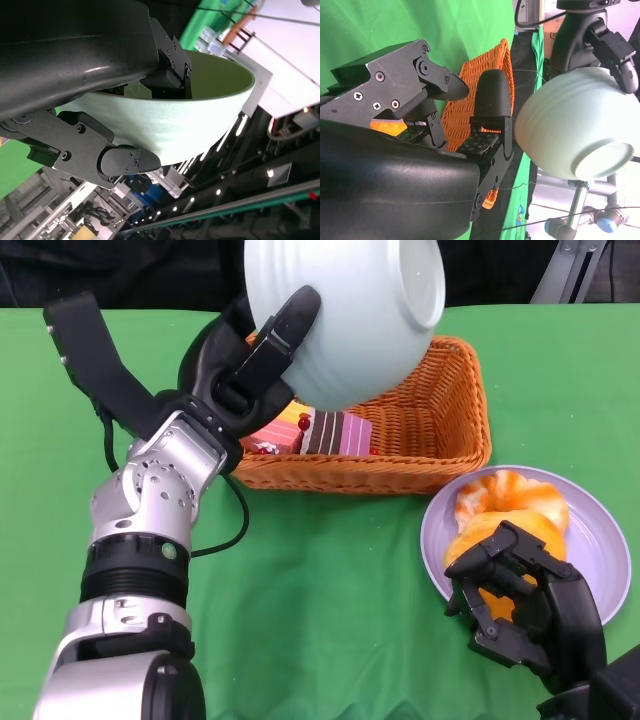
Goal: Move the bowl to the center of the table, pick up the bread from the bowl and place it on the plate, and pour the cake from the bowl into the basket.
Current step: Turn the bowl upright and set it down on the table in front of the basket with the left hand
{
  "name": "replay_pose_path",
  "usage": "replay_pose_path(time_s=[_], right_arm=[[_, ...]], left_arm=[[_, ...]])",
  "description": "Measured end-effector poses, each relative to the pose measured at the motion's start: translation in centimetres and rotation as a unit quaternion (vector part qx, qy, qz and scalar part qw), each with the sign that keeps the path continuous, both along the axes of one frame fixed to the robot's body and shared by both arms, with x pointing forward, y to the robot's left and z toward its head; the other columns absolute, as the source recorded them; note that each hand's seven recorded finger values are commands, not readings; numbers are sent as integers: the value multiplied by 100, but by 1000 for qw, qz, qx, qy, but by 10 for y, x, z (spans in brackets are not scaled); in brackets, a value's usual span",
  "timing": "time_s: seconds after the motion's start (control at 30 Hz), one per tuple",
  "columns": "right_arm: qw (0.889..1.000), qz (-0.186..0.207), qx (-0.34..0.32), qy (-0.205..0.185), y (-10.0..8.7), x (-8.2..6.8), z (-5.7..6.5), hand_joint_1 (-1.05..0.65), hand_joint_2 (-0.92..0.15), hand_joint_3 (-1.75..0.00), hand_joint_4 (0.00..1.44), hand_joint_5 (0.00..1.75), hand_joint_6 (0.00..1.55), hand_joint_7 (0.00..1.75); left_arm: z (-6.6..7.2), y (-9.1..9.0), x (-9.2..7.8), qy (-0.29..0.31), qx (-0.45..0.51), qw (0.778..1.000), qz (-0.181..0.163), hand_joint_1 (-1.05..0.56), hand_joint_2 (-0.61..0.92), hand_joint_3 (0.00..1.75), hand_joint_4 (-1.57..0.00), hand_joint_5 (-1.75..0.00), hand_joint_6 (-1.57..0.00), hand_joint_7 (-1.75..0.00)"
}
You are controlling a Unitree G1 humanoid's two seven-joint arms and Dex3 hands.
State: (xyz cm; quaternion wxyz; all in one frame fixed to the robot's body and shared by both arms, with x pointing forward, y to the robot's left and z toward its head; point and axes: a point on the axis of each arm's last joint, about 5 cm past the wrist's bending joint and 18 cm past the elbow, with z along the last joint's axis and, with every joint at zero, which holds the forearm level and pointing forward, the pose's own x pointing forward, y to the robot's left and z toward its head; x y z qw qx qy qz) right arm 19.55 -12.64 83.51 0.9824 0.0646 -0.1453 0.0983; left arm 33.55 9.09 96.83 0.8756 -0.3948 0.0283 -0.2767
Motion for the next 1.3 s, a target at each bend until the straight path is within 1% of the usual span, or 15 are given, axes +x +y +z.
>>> replay_pose_path(time_s=[0.17, 0.23, 0.33, 0.37, 0.4, 0.5, 0.6, 0.67, 0.77, 0.87, 1.0, 1.07, 1.17, 1.23, 1.3], right_arm=[[1000, -3, -1, 1, 0, 0, 0, -9, -67, -88, 74, 161, 65, 134], [1000, -4, -1, 1, 0, 0, 0, -8, -67, -88, 74, 161, 65, 135], [1000, -4, -1, 1, 0, 0, 0, -7, -66, -91, 75, 161, 65, 135], [1000, -4, -1, 0, 0, 0, 0, -7, -66, -92, 75, 161, 65, 135], [1000, -4, -1, -1, 0, 1, 0, -7, -65, -93, 75, 161, 65, 136], [1000, -4, -1, -2, 0, 1, 1, -8, -64, -94, 74, 161, 65, 136], [1000, -4, -1, -2, 0, 1, 1, -10, -66, -91, 73, 161, 64, 135], [1000, -4, 0, -2, 0, 1, 1, -10, -67, -89, 73, 162, 64, 135], [1000, -4, 1, -3, 0, 2, 1, -10, -69, -88, 72, 162, 63, 136], [1000, -5, 0, -4, 0, 2, 1, -9, -69, -88, 72, 163, 63, 136], [1000, -3, 4, -5, -1, 2, 2, -7, -70, -88, 72, 163, 63, 135], [1000, 0, 9, -6, -1, 2, 2, -7, -70, -87, 72, 164, 63, 135], [1000, 2, 22, -8, -2, 2, 2, -6, -70, -88, 73, 164, 65, 135], [999, 2, 34, -15, -2, 3, 4, -6, -70, -89, 73, 165, 66, 135], [999, 3, 40, -19, -2, 3, 5, -6, -70, -90, 73, 165, 66, 135]], left_arm=[[7, 3, 2, -103, 62, 993, 21, -14, 84, 74, -70, -148, -67, -140], [9, 5, 2, -137, 87, 986, 29, -15, 79, 78, -72, -145, -72, -136], [11, 9, 2, -197, 125, 971, 45, -19, 79, 75, -70, -149, -73, -134], [10, 10, 1, -215, 139, 965, 51, -21, 81, 68, -68, -152, -73, -133], [9, 12, 1, -231, 154, 959, 58, -22, 82, 65, -68, -154, -74, -133], [7, 17, 0, -275, 194, 938, 76, -20, 84, 61, -66, -158, -73, -135], [8, 22, -2, -331, 224, 911, 97, -19, 86, 58, -63, -163, -68, -140], [10, 25, -4, -374, 247, 887, 111, -18, 88, 56, -61, -164, -65, -141], [10, 31, -7, -424, 268, 855, 132, -18, 92, 49, -57, -165, -62, -139], [8, 38, -12, -457, 280, 829, 158, -16, 92, 49, -55, -164, -62, -138], [1, 46, -20, -498, 304, 786, 203, -11, 92, 51, -58, -160, -63, -141], [0, 48, -23, -516, 308, 767, 225, -10, 92, 52, -58, -160, -63, -142], [-2, 52, -26, -536, 324, 739, 249, -7, 91, 53, -55, -161, -62, -145], [-5, 55, -30, -548, 340, 720, 256, -5, 85, 63, -55, -162, -63, -147], [-9, 57, -32, -553, 358, 707, 256, -4, 78, 75, -56, -161, -63, -148]])
